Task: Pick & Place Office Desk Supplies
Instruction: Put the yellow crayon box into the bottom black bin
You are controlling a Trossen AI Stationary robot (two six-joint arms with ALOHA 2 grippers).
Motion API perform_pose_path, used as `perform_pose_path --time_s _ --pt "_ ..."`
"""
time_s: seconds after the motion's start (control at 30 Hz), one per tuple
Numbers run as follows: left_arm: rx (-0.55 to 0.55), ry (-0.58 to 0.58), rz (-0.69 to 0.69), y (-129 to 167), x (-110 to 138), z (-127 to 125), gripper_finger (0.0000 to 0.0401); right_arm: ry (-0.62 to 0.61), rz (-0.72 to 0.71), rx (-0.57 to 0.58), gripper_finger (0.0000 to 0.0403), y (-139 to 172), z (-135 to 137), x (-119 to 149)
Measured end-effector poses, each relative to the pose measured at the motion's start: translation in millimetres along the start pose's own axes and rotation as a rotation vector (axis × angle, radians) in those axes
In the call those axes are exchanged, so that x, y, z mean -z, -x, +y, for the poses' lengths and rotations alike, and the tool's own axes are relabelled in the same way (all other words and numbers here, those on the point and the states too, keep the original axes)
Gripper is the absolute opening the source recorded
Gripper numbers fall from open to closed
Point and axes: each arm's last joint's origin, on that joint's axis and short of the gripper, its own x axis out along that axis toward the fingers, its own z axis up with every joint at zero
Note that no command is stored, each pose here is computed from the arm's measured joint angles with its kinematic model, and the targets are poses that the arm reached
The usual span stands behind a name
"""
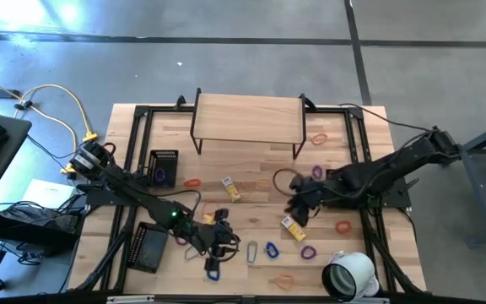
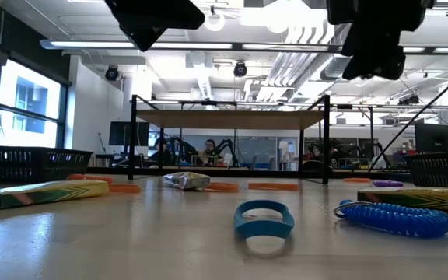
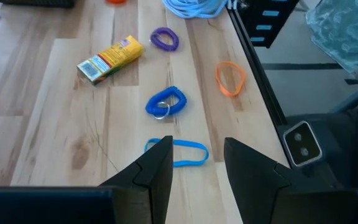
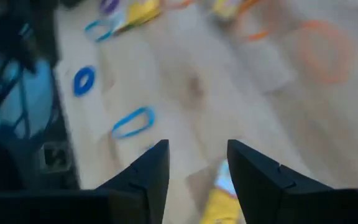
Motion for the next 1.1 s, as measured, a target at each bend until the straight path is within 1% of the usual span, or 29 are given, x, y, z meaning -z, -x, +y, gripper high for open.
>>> perform_pose_path --time_s 0.1,0.23,0.4,0.57,0.63,0.73,0.87,1.0,1.1 --pt "0.006 -0.005 0.003 1 1 -2 0.0139 0.059 0.012 -0.022 0.0157 -15 4 0" --pt "0.009 -0.007 0.005 1 2 -4 0.0139 0.064 0.068 0.031 0.0156 -34 -1 5" --pt "0.008 -0.007 0.005 1 2 -4 0.0139 0.163 0.144 0.068 0.015 -55 -3 15" --pt "0.002 -0.003 0.004 0 1 -1 0.0139 0.179 0.169 0.092 0.0151 -72 -3 22" --pt "0.002 -0.003 0.004 0 1 -1 0.0139 0.16 0.178 0.097 0.0151 -78 -4 23" --pt "0.001 -0.004 0.007 0 1 -1 0.0139 0.163 0.161 0.078 0.015 -89 -3 24" --pt "0.001 -0.004 0.007 0 1 -1 0.0139 0.217 0.158 0.017 0.0152 -100 0 24" --pt "-0.001 -0.006 0.013 0 2 -1 0.0139 0.229 0.081 0.052 0.0168 -101 0 21" --pt "-0.004 -0.008 0.021 0 3 -1 0.0139 0.251 0.043 0.073 0.0196 -102 0 19"
